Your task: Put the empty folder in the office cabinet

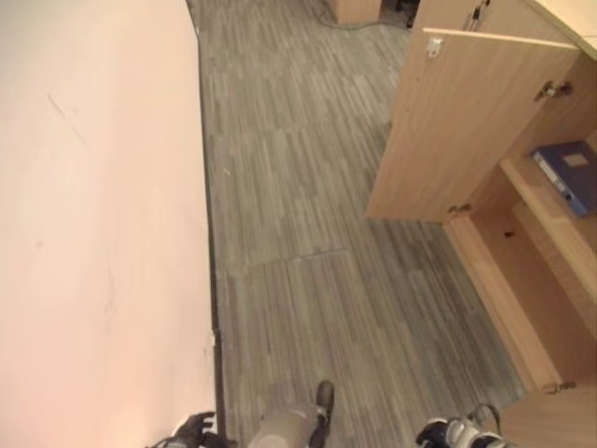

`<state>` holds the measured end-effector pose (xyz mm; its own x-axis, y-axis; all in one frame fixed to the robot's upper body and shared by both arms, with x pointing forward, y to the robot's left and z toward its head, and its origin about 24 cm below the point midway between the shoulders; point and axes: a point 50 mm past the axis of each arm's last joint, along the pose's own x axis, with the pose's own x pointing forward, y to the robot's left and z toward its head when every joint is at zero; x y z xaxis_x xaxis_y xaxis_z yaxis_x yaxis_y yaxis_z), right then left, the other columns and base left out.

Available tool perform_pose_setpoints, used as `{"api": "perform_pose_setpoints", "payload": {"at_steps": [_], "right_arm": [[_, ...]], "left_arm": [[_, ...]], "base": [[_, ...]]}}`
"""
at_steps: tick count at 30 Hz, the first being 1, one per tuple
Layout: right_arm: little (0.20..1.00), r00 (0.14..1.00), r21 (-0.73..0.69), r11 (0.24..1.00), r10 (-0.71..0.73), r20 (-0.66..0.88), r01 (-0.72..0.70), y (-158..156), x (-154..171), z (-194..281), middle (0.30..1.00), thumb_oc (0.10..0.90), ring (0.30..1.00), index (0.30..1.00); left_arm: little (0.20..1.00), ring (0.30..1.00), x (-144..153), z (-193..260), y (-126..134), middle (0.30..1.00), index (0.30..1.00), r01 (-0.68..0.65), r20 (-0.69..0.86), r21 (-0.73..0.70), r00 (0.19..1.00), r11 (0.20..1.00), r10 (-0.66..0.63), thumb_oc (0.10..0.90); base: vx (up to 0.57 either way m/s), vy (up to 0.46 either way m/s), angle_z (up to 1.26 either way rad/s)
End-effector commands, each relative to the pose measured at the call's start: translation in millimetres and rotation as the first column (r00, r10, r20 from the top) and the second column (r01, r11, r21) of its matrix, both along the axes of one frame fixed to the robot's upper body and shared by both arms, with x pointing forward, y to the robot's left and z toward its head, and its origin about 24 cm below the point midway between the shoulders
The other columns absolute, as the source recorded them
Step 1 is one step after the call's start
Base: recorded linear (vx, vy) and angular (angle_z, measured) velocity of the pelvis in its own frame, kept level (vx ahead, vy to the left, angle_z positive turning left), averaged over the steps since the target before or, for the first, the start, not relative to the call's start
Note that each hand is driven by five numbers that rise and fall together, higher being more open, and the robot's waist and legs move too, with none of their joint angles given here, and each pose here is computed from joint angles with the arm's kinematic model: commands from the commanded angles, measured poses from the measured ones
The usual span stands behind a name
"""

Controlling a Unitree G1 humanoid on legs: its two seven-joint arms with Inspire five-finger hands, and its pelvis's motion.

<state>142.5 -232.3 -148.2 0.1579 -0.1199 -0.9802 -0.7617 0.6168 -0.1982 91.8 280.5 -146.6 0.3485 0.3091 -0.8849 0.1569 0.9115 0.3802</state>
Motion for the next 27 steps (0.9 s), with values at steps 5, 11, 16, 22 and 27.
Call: {"api": "perform_pose_setpoints", "payload": {"at_steps": [5, 11, 16, 22, 27], "right_arm": [[0.9, 0.934, 0.387, 0.92, -0.192, 0.303, 0.063, 75, 77, 29, 0.9, 0.8, 0.9, 0.9], [0.9, 0.875, 0.457, 0.861, -0.384, 0.296, 0.223, 58, 79, 32, 0.9, 0.8, 0.9, 0.9], [0.9, 0.689, 0.557, 0.68, -0.683, 0.243, 0.477, 37, 65, 27, 0.9, 0.8, 0.9, 0.9], [0.9, 0.59, 0.485, 0.637, -0.761, 0.271, 0.599, -1, 49, 24, 0.9, 0.8, 0.9, 0.9], [0.9, 0.541, 0.432, 0.621, -0.783, 0.308, 0.654, -25, 43, 26, 0.9, 0.8, 0.9, 0.9]], "left_arm": [[0.9, 0.9, 4, 6, 14, 0.9, 0.9, -0.029, 0.018, 0.067, 0.999, 0.997, 0.027, 0.8], [0.9, 0.9, -13, 2, 17, 0.9, 0.9, -0.108, -0.023, 0.067, 0.994, 0.992, 0.109, 0.8], [0.9, 0.9, -51, -6, 12, 0.9, 0.9, -0.317, -0.067, 0.035, 0.946, 0.948, 0.318, 0.8], [0.9, 0.9, -38, -10, -3, 0.9, 0.9, -0.337, -0.032, -0.011, 0.941, 0.941, 0.337, 0.8], [0.9, 0.9, 1, -5, -11, 0.9, 0.9, -0.217, 0.062, -0.035, 0.974, 0.975, 0.219, 0.8]], "base": [[0.13, 0.003, -0.39], [0.25, -0.163, 0.1], [0.35, -0.133, 0.11], [0.21, -0.101, 0.26], [0.06, -0.094, 0.65]]}}
